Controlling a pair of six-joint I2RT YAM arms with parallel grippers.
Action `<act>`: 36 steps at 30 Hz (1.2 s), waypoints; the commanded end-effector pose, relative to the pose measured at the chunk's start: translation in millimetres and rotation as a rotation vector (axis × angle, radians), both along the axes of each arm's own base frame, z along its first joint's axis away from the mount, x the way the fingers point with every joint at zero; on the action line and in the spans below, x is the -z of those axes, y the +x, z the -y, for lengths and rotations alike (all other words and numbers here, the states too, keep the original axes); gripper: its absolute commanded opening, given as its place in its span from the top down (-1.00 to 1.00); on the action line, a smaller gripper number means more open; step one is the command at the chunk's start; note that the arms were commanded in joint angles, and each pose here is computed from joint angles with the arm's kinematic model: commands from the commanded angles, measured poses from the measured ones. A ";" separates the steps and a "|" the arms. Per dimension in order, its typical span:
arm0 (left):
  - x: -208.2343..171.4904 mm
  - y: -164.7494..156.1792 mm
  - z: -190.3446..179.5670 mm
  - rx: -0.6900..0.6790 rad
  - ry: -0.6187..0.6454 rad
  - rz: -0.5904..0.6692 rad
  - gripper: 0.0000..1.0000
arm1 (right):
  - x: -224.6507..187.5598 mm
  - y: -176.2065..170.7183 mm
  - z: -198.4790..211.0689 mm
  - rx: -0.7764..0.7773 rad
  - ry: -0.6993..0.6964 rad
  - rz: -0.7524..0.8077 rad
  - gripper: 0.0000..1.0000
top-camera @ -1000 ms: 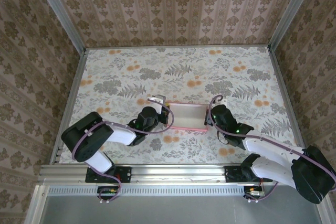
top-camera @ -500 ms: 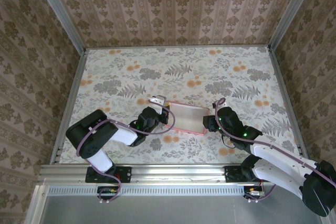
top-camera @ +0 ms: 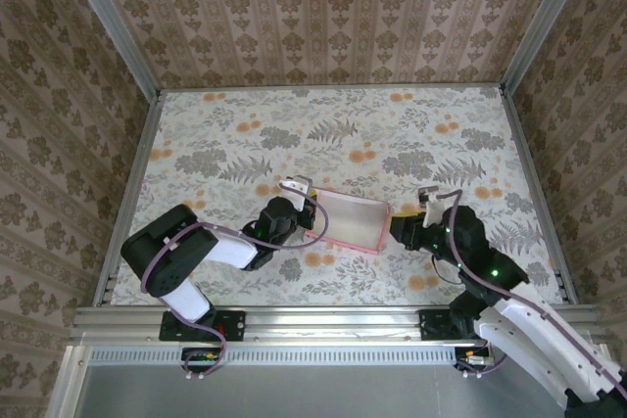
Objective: Fold the paper box
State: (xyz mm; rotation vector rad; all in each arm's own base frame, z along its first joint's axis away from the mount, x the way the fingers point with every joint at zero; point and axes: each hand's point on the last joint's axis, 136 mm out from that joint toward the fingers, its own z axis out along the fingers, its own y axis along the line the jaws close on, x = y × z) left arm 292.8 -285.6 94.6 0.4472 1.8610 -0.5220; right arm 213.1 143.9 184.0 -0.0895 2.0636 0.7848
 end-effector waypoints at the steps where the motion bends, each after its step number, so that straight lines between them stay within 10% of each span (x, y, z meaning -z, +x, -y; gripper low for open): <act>1: 27.4 -5.6 -9.8 0.008 0.107 -0.072 0.99 | 2.6 0.1 13.9 0.068 0.057 -0.070 0.49; 8: 29.4 -6.9 -10.6 0.010 0.111 -0.077 0.98 | 42.8 31.4 45.3 0.244 0.164 -0.227 0.58; 36: 27.2 -9.6 0.4 0.057 0.134 -0.057 0.99 | 91.9 74.1 -11.7 0.035 0.257 -0.394 0.73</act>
